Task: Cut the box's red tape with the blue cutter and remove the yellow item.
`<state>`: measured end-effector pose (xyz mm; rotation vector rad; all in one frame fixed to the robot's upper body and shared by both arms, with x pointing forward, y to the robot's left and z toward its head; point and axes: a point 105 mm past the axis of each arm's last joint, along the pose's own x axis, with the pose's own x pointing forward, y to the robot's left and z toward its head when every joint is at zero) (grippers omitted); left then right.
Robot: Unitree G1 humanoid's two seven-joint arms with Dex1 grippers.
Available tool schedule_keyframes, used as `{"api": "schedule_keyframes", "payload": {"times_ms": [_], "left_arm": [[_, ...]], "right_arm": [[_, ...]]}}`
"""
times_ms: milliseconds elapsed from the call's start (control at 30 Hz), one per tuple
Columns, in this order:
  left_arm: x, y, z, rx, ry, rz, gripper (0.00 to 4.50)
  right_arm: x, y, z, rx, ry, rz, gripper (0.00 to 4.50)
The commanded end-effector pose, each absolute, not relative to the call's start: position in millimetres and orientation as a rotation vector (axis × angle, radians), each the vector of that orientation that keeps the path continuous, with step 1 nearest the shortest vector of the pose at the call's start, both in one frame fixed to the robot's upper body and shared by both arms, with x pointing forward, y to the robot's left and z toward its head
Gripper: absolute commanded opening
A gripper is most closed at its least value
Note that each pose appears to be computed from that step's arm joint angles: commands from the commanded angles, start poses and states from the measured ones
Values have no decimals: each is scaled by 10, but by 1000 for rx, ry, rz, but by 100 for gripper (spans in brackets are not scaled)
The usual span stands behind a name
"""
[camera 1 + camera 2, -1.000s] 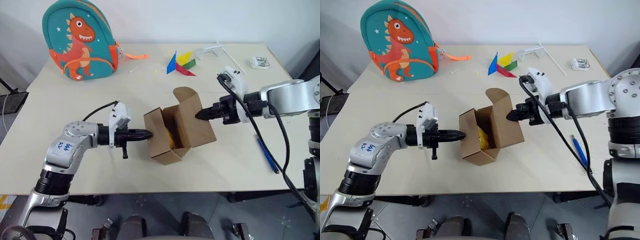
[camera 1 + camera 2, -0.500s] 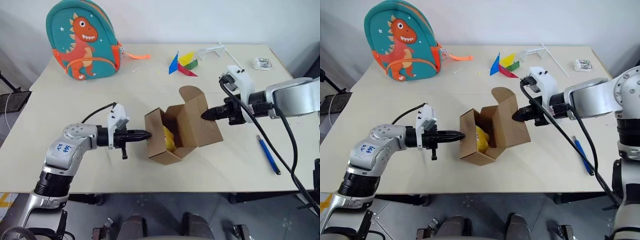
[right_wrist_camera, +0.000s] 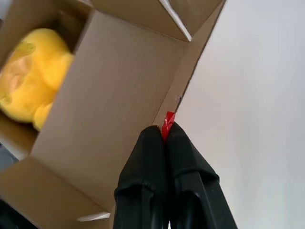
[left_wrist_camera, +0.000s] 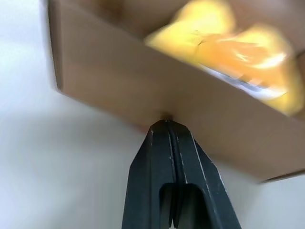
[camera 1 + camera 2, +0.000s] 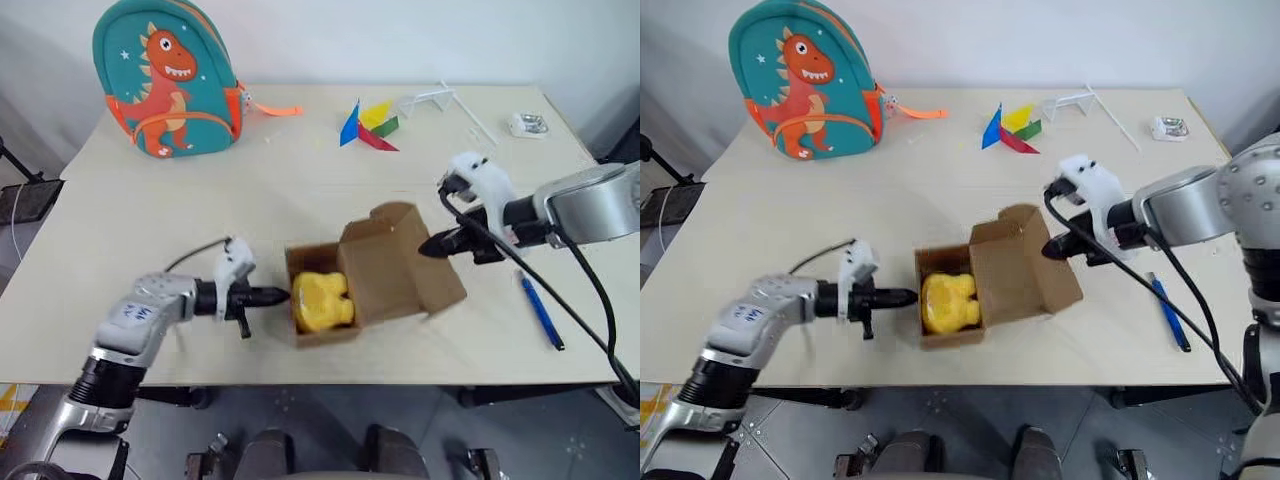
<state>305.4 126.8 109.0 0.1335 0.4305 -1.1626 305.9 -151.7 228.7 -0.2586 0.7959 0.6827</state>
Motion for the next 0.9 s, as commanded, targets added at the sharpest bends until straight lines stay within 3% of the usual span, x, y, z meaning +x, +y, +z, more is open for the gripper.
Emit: {"api": "schedule_keyframes", "payload": {"times_ms": [33, 433, 533, 667, 900], "left_arm": [[3087, 1258, 1184, 161, 390, -1160, 0], [3100, 1248, 1236, 151, 360, -1156, 0], [3104, 1251, 1248, 154, 356, -1155, 0], [3123, 1276, 1283, 165, 339, -1142, 0], [3159, 1409, 1404, 150, 281, -1113, 0]], "right_arm": [[3013, -1457, 2395, -275, 758, 730, 2], [3026, -1433, 2358, -262, 745, 739, 2], [3031, -1432, 2363, -239, 726, 742, 70], [3025, -1552, 2390, -193, 698, 720, 204], [3093, -1895, 2687, -94, 453, 665, 443]]}}
